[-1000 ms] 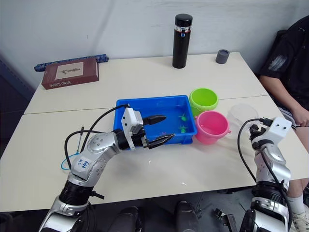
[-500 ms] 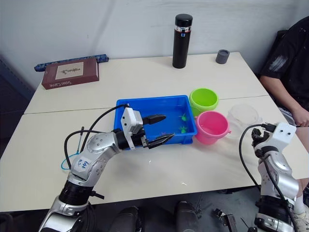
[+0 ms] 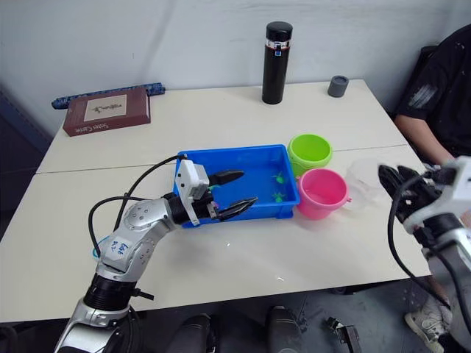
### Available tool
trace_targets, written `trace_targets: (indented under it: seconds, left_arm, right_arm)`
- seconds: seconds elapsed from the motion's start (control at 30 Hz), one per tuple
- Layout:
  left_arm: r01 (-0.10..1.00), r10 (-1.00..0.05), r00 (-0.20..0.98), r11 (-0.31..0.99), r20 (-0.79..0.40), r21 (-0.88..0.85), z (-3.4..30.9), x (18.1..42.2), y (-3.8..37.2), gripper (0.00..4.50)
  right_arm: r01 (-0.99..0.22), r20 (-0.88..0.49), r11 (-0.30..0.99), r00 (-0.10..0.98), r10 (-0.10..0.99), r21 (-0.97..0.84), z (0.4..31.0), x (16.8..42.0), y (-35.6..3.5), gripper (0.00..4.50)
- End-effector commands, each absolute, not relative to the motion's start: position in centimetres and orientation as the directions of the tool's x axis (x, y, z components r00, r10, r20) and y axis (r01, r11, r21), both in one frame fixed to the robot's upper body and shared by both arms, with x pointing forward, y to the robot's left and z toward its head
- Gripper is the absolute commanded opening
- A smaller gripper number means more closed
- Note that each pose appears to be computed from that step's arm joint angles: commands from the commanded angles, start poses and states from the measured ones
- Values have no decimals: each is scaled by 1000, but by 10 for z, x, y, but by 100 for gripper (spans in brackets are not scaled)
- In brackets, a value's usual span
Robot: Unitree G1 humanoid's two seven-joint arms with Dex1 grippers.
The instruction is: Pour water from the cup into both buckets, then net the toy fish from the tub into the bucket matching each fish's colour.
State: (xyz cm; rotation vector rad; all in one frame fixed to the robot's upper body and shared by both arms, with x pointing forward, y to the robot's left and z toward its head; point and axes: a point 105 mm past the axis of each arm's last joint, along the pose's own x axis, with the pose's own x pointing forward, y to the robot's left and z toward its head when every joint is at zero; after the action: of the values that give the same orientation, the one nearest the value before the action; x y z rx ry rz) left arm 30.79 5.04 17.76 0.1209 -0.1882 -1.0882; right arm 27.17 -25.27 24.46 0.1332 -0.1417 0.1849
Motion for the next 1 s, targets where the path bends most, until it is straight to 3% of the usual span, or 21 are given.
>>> trace_targets:
  seconds: [0.03, 0.13, 0.17, 0.37, 0.5, 0.77, 1.0]
  left_arm:
    - [840, -863, 495, 506, 103, 198, 179, 307, 62, 382]
    - [814, -835, 542, 549, 93, 192, 173, 307, 72, 382]
    - [799, -819, 566, 572, 91, 185, 171, 307, 78, 382]
    - [680, -696, 710, 716, 101, 154, 164, 307, 115, 382]
    - [397, -406, 907, 913, 112, 89, 157, 317, 182, 382]
    - [-17, 15, 999, 999, 50, 42, 145, 312, 272, 382]
    - [-82, 85, 991, 996, -101, 33, 112, 311, 287, 382]
  right_arm:
    - [-380, 193, 923, 912, 362, 65, 266, 274, -208, 275]
    - [-493, 164, 869, 861, 482, 34, 265, 283, -177, 425]
    - [-528, 145, 849, 842, 520, 14, 263, 287, -168, 445]
    - [-644, 93, 762, 756, 648, -73, 259, 303, -136, 445]
    - [-764, 47, 628, 629, 776, -150, 257, 306, -106, 445]
    - [-847, 10, 478, 489, 872, -233, 261, 306, -82, 445]
    - [-864, -11, 435, 452, 892, -253, 260, 309, -76, 445]
